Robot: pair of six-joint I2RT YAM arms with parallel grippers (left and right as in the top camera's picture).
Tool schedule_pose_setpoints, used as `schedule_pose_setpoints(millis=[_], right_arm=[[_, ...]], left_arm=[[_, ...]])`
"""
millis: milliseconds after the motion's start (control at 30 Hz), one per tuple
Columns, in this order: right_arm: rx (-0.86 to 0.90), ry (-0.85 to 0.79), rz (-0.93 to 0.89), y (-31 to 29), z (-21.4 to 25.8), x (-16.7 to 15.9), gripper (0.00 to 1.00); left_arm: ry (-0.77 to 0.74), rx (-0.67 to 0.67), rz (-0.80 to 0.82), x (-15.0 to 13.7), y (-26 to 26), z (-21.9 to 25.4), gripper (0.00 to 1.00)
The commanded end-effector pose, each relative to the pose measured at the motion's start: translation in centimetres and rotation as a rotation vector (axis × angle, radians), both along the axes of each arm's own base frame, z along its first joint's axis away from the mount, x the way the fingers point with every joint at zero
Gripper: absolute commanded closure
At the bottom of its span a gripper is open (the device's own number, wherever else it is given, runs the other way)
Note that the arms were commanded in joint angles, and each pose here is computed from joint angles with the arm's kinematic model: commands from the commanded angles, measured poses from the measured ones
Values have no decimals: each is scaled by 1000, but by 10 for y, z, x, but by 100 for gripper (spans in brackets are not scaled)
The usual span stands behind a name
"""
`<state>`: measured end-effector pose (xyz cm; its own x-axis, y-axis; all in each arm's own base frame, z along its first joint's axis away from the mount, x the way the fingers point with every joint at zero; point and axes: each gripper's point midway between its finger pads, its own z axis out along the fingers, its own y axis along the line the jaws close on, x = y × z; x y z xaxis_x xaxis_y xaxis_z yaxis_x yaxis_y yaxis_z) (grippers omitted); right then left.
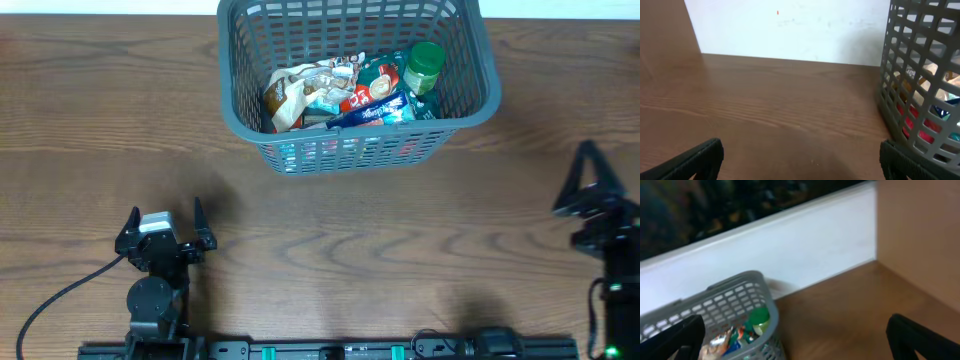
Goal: Pack container
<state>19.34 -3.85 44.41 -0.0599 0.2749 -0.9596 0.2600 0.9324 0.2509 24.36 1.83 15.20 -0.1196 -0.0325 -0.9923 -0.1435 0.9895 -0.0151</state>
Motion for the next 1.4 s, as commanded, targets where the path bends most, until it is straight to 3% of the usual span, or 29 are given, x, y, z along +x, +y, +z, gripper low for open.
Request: schedule_pose_setpoints(millis=[0,267,800,1100,1367], right_arm=[[-173,27,166,24,-22,7,0],[-380,-64,331,51,-58,18,1],[-400,-188,335,56,-143,26,1],[-424,-339,319,58,-150,28,1],[-425,-374,312,59,-164,35,1]], left_arm=[[53,15,16,0,3,-20,1],[53,15,16,0,3,-20,1],[53,15,16,0,3,-20,1],[53,15,16,0,3,-20,1],[53,15,16,0,3,-20,1]])
